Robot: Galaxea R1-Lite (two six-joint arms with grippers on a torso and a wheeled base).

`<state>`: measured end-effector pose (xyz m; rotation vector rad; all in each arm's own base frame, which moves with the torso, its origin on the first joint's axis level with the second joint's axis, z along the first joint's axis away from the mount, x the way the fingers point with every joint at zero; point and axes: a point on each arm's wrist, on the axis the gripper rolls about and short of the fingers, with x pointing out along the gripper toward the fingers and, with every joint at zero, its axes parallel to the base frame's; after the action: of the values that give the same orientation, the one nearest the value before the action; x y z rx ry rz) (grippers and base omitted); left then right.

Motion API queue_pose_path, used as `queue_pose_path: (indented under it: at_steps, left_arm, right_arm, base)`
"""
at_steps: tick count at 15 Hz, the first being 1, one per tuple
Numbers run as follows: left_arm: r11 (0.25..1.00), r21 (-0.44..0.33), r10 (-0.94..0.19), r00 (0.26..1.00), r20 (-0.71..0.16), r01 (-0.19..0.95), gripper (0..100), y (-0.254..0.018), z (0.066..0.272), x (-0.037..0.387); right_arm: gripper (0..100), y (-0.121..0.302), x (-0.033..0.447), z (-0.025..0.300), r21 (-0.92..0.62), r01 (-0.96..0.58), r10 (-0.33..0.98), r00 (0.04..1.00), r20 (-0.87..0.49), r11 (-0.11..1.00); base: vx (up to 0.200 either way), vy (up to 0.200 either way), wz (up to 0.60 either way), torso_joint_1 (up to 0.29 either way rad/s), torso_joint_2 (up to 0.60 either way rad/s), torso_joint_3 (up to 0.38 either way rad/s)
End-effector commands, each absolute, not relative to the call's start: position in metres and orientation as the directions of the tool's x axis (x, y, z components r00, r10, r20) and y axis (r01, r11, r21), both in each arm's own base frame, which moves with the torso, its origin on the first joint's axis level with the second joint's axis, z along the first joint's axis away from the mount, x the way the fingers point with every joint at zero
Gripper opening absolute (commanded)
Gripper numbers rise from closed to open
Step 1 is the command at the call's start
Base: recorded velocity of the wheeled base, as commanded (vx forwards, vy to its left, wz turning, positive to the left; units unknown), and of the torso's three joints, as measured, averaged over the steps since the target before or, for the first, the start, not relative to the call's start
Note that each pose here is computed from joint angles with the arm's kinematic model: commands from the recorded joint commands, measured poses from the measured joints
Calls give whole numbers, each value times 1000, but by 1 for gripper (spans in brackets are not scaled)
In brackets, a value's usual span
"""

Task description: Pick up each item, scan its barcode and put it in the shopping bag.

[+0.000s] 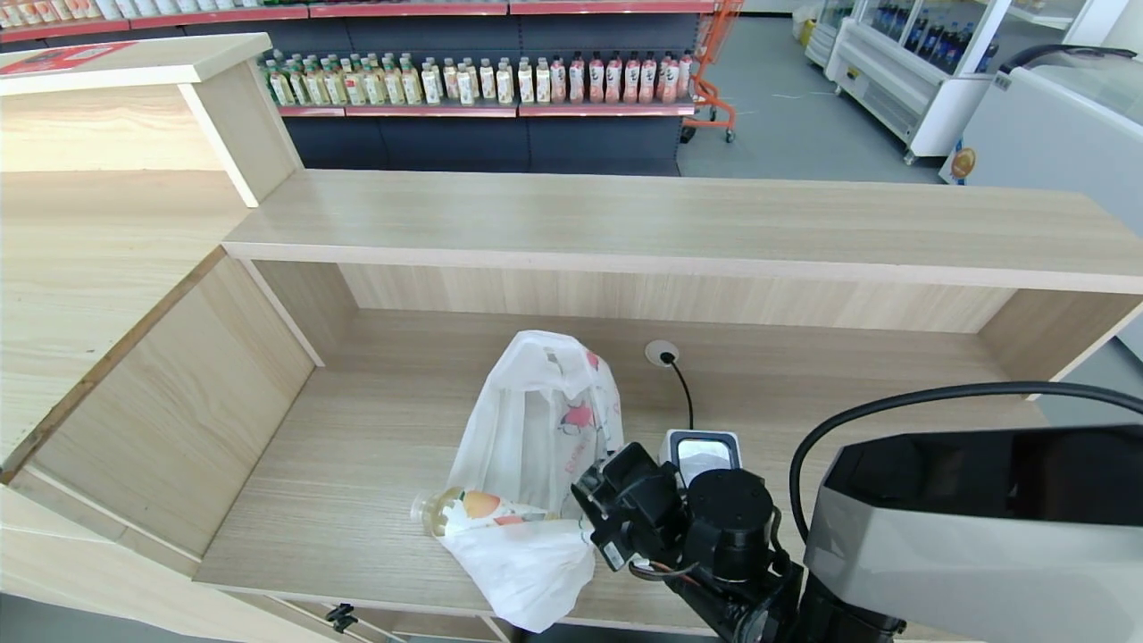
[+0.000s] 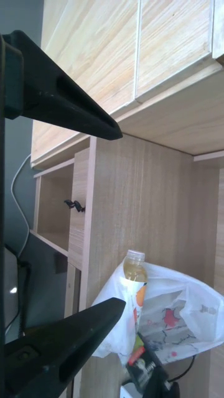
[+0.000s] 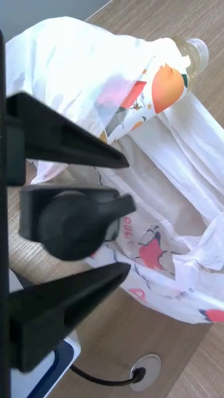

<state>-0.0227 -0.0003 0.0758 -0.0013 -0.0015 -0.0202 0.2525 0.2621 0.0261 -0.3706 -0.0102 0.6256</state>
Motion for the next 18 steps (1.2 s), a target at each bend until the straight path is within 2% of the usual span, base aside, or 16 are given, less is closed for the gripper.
queue_pose_path:
  at_steps: [1, 12, 14, 17, 18]
  left_arm:
    - [1000, -2, -20, 1000, 2, 20, 100, 0, 76, -23]
    - [1000, -2, -20, 1000, 2, 20, 100, 0, 76, -23]
    - [1000, -2, -20, 1000, 2, 20, 100, 0, 76, -23]
    - [1000, -2, -20, 1000, 2, 20, 100, 0, 76, -23]
    - [1000, -2, -20, 1000, 2, 20, 100, 0, 76, -23]
  right_arm:
    - [100, 262, 253, 24, -343, -571, 573, 813, -108, 746]
    - [100, 256, 252, 56, -312, -572, 593, 805, -33, 759]
    - [100, 257, 248, 73, -309, -573, 603, 798, 5, 760]
    - [100, 234, 228, 127, -272, -576, 598, 801, -3, 771]
    - [100, 228, 222, 136, -261, -579, 597, 802, -12, 773]
  base:
    - [0, 0, 0, 0, 0, 0]
    - [0, 0, 0, 0, 0, 0]
    - [0, 0, 0, 0, 0, 0]
    - [0, 0, 0, 0, 0, 0]
    - [0, 0, 0, 0, 0, 0]
